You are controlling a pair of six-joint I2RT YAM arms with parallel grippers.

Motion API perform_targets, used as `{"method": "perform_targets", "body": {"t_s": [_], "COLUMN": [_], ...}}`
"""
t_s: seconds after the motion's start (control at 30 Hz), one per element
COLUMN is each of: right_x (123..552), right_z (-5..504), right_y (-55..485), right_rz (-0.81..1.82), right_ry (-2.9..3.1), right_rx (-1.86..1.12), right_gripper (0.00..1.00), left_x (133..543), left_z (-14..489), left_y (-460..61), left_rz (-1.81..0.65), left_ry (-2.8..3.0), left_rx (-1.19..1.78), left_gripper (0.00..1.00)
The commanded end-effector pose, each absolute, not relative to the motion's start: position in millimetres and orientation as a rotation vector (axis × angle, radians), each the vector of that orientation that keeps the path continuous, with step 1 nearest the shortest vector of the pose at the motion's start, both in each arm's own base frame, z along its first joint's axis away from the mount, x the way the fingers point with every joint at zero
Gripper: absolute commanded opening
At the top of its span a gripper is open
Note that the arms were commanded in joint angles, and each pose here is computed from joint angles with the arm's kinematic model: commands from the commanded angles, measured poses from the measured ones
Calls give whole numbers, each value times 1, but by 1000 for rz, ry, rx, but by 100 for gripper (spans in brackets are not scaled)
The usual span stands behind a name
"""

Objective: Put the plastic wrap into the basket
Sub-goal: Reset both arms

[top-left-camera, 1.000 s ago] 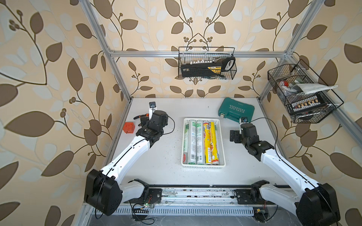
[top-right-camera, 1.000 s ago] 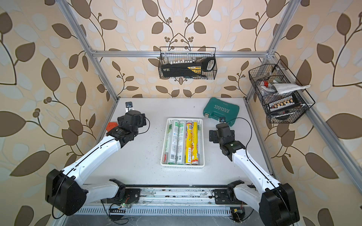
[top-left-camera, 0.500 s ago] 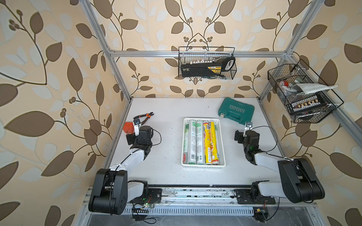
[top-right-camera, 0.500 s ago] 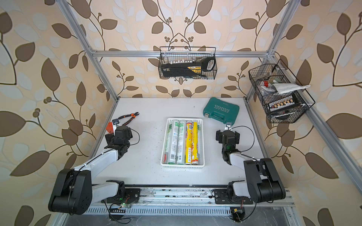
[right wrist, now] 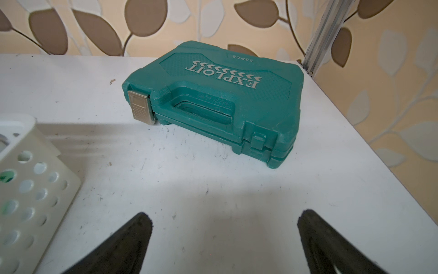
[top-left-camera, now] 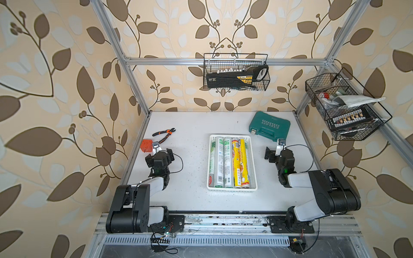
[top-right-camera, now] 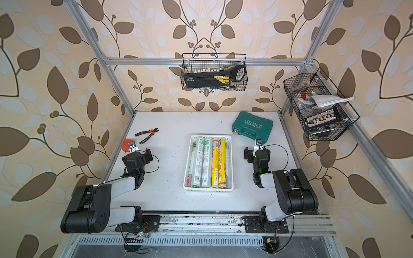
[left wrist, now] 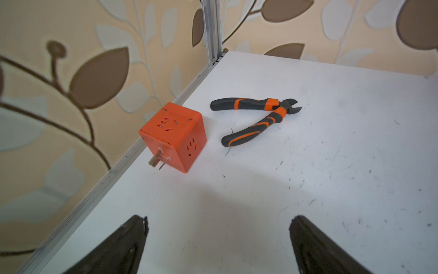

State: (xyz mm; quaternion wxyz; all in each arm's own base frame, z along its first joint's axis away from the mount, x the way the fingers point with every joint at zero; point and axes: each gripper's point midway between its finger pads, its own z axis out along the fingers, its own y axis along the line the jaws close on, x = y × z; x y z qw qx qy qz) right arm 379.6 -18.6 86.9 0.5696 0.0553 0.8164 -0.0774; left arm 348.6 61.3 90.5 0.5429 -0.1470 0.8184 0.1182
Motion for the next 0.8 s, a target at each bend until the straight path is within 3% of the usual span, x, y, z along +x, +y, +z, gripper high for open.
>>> {"method": "perform_targets", "body": {"t_s": [0.0, 0.77], "right_x": [386, 386], "right_z": [96, 95], "right_y": [-16, -17], "right_rz": [-167, -165], "right_ry": [1882, 1888], "right_rx": [116, 117], "right_gripper": [99, 99], "left_x": [370, 378], "left_z": [93, 78], "left_y": [45, 45], "left_rz": [158, 133], "left_ry": [1924, 1992], "left_rx": [-263, -248], "left_gripper": [99, 99]}}
